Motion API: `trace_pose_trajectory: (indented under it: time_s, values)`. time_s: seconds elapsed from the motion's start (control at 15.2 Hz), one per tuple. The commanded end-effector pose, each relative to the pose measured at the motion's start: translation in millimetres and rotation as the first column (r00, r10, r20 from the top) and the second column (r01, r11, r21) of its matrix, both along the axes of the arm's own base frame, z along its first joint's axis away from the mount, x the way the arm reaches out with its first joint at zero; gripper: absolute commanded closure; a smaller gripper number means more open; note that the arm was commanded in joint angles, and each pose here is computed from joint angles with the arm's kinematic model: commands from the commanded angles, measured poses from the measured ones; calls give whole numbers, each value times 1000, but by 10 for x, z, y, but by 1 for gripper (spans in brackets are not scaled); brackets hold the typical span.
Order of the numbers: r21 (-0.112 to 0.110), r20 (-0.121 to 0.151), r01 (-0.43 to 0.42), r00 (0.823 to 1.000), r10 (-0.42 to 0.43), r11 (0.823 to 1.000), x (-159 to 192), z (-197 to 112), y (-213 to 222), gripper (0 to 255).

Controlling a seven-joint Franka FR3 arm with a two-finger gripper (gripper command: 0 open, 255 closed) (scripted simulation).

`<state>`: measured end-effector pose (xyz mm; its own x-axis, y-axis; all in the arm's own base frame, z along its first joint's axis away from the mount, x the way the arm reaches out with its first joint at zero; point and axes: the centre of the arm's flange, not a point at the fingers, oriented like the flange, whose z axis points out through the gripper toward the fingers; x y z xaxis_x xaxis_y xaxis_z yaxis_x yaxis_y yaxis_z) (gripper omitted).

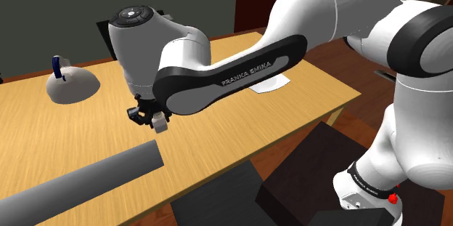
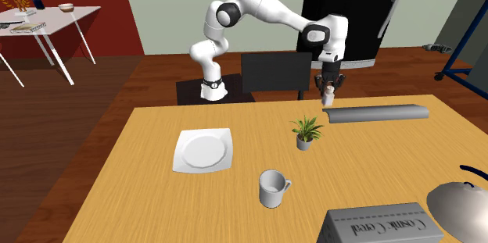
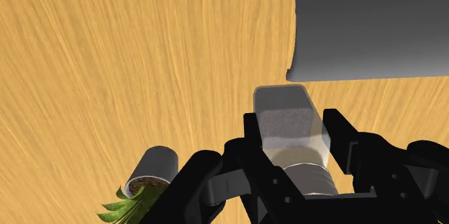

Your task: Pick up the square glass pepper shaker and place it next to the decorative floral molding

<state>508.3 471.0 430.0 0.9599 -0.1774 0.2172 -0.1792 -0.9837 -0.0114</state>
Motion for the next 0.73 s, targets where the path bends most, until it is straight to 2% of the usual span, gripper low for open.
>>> trace_pose_trajectory:
  time_s: [0.0,0.66]
  values:
    - [0,0,0,1000,0,1000,7,-111,-2,255]
    - [0,0,0,1000,0,1000,7,-639,-2,255]
